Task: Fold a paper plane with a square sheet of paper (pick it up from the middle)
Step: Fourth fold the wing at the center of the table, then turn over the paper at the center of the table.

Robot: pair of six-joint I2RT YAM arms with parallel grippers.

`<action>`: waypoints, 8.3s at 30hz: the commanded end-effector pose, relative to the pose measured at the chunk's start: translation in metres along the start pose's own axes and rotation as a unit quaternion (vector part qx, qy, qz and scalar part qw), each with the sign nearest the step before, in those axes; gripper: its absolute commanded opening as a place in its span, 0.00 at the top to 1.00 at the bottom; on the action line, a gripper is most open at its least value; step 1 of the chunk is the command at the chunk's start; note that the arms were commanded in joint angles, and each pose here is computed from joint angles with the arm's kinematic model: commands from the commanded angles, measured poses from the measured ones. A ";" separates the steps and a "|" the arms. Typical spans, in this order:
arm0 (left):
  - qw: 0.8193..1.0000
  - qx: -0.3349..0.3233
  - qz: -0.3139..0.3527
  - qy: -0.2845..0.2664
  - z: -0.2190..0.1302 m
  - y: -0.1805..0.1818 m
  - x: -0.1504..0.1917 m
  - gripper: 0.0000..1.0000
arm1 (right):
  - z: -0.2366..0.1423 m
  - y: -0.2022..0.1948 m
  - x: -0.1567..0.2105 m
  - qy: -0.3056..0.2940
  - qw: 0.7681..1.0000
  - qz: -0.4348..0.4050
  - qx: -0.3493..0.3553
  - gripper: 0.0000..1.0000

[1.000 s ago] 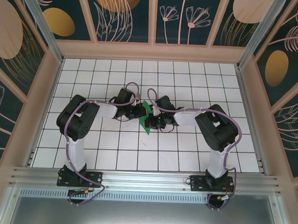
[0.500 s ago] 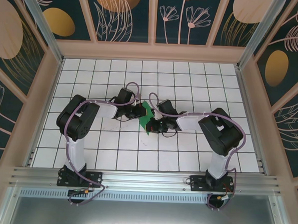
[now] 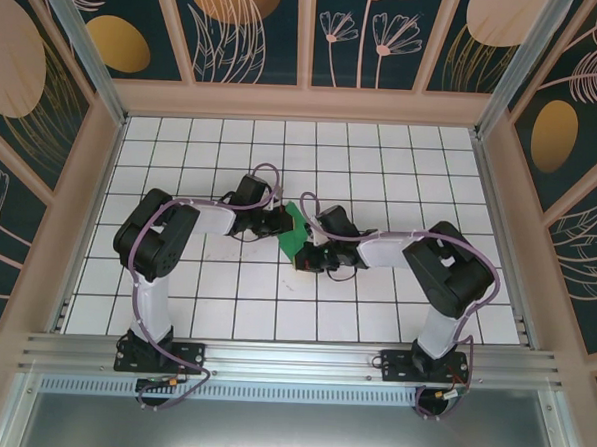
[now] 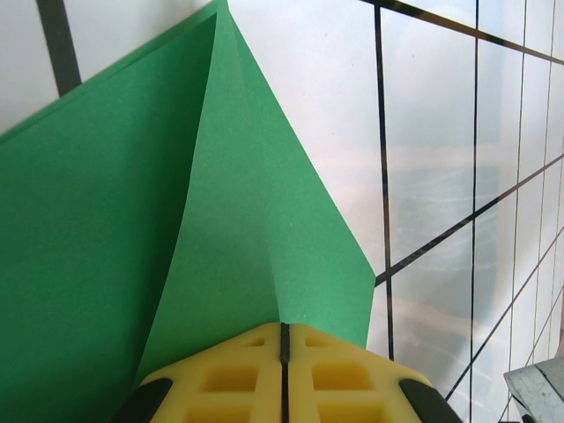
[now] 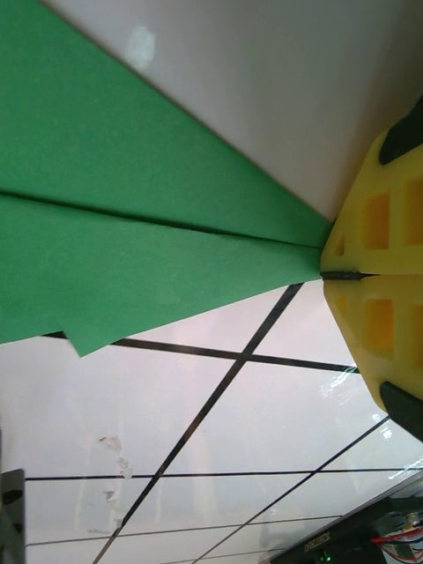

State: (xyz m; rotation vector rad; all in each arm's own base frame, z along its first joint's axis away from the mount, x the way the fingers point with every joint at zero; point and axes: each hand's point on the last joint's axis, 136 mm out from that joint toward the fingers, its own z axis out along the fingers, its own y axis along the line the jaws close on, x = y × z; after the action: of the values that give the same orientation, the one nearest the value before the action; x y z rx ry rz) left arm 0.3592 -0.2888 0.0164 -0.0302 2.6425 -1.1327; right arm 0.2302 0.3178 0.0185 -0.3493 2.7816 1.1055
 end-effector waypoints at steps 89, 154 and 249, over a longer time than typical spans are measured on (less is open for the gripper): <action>0.997 -0.045 -0.034 0.053 -0.014 0.031 0.070 0.88 | -0.011 -0.035 -0.115 -0.125 0.986 0.084 0.069 0.58; 0.975 -0.023 -0.055 -0.213 -0.137 -0.025 0.006 0.63 | -0.108 -0.052 -0.066 -0.112 0.896 -0.083 0.422 1.00; 0.981 0.128 -0.123 -0.082 -0.092 -0.028 0.045 0.66 | 0.019 0.050 -0.012 0.012 0.995 -0.089 -0.043 0.84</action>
State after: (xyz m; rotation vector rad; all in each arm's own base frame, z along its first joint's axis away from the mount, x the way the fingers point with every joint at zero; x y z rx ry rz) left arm 0.2834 -0.2388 0.0716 -0.4136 2.4385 -1.3868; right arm 0.2253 0.3629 0.0382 -0.5739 2.6950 1.1592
